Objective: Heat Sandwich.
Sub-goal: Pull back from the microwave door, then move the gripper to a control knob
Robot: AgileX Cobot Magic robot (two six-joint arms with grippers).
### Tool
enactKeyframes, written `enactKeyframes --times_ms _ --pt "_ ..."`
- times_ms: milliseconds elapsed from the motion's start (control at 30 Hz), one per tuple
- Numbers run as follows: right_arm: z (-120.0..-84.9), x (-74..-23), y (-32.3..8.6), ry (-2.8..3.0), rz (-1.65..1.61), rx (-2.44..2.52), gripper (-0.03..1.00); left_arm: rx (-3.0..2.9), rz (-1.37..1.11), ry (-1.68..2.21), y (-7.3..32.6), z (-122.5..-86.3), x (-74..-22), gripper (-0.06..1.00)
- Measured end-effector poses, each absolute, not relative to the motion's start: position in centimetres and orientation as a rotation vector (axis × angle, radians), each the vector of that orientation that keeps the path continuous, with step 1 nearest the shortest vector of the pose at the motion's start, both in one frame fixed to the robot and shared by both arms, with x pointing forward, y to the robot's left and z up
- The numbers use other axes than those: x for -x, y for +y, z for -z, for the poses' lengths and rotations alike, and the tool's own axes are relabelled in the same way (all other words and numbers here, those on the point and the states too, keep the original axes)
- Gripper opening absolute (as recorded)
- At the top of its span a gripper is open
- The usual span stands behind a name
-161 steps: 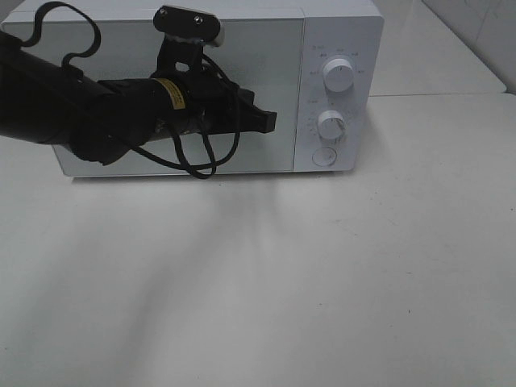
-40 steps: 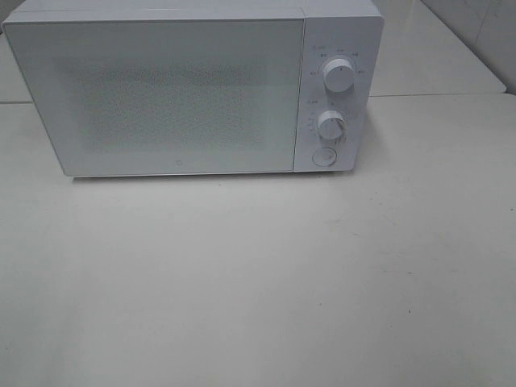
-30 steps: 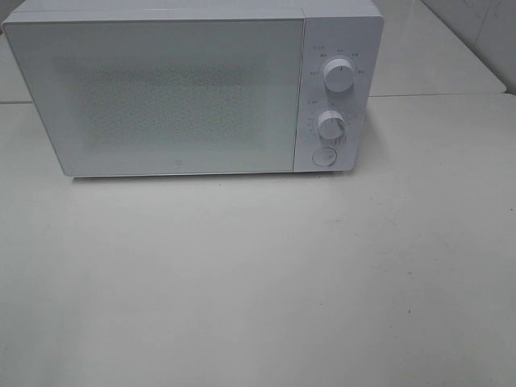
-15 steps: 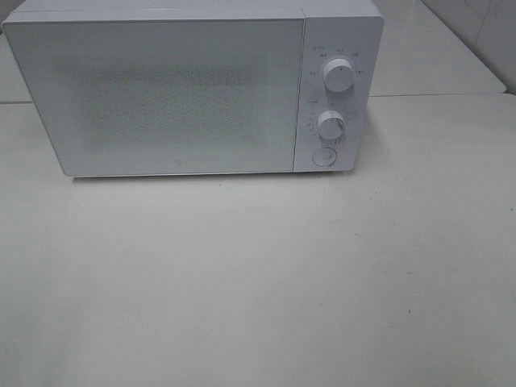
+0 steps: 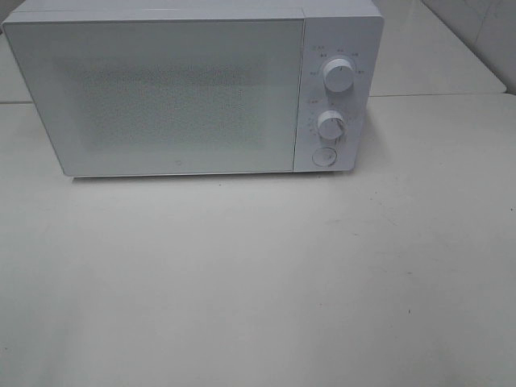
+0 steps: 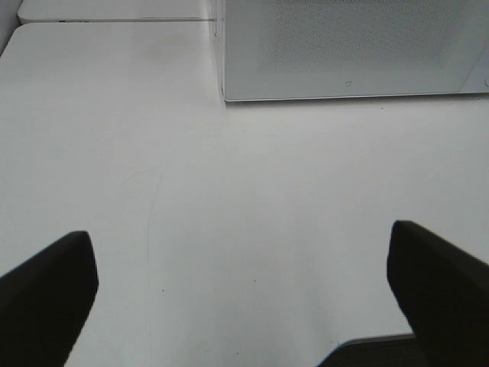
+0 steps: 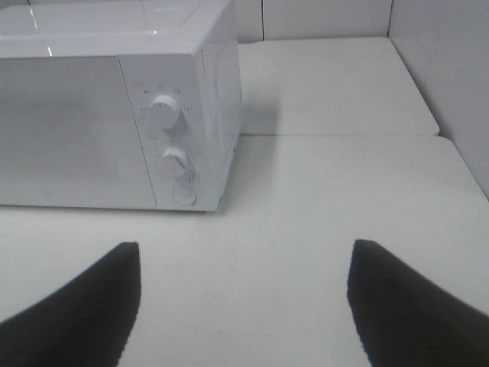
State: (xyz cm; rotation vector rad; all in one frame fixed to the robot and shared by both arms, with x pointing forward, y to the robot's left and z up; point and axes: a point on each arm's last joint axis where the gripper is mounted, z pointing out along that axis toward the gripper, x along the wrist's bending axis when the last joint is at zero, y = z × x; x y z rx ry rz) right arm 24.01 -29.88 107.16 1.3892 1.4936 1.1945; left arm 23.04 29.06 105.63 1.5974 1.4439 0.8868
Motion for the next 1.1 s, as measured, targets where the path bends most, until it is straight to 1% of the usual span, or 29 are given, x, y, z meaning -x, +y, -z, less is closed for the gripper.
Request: enactKeyframes --times_ms 200,467,667,967,1100 --pt "-107.1 -26.2 -29.6 1.519 -1.172 -1.412 0.74 -1.597 -0.886 1.444 29.1 -105.6 -23.0 0.97" --pt "-106.6 -31.3 -28.8 1.593 -1.103 -1.478 0.74 -1.597 -0.886 1.444 29.1 -105.6 -23.0 0.97" --pt "-106.4 -34.1 -28.4 1.607 -1.09 -1.489 0.74 -1.597 -0.886 1.444 29.1 -105.6 -23.0 0.97" --pt "-104.7 -39.9 -27.5 1.612 -1.089 -1.489 0.74 -1.597 -0.886 1.444 29.1 -105.6 -23.0 0.97" --pt "-104.2 -41.2 -27.3 1.606 -1.095 -1.484 0.74 -1.597 -0.886 1.444 29.1 -105.6 -23.0 0.97"
